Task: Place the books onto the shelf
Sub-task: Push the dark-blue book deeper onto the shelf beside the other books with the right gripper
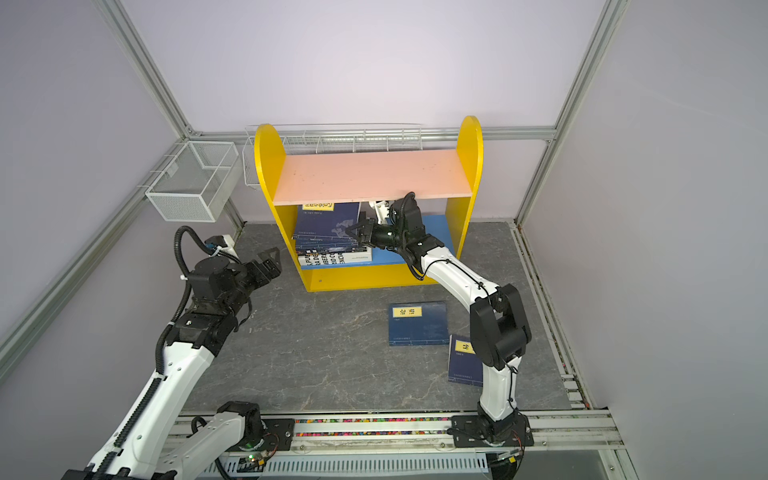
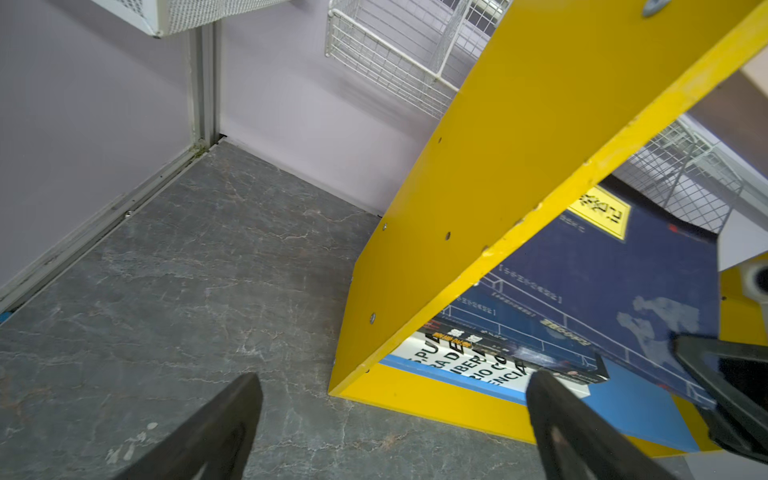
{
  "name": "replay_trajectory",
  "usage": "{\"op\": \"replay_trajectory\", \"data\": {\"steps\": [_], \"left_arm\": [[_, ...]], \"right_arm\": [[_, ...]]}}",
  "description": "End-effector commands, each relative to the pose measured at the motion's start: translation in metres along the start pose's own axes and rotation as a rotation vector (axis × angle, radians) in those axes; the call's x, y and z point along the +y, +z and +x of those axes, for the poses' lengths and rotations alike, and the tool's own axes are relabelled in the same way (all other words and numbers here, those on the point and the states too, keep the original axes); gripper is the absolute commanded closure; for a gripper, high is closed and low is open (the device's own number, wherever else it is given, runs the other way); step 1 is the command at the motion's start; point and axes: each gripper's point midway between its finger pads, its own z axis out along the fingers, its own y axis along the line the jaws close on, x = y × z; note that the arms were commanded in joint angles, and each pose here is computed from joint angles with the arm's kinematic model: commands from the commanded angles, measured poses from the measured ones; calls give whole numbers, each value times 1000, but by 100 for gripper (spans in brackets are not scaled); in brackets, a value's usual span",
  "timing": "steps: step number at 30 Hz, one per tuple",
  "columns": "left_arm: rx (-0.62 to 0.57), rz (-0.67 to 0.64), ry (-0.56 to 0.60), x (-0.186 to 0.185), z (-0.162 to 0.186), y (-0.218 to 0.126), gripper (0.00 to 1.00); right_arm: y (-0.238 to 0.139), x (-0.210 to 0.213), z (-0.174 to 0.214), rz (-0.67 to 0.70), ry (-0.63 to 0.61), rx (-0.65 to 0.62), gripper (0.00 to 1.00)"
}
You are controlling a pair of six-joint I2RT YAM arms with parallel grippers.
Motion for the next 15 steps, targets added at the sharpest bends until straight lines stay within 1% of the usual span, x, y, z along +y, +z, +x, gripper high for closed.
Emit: {"op": "replay_trajectory", "data": {"steps": [1, 3, 8, 11, 15], "left_arm": [[-42, 83, -2, -16, -13, 1, 1], [-50, 101, 4, -21, -18, 2, 1], [-31, 84, 14, -22, -20, 13, 1], [-21, 81, 14, -21, -17, 17, 1], [-18, 79, 13, -19, -15, 18, 1]], "right_arm": [[11, 3, -9, -26, -11, 1, 87], [17, 1, -10, -18, -7, 3, 87], [20, -2, -7, -1, -9, 21, 86], [15, -6, -3, 49, -35, 40, 86], [11, -7, 0, 75, -77, 71, 85]]}}
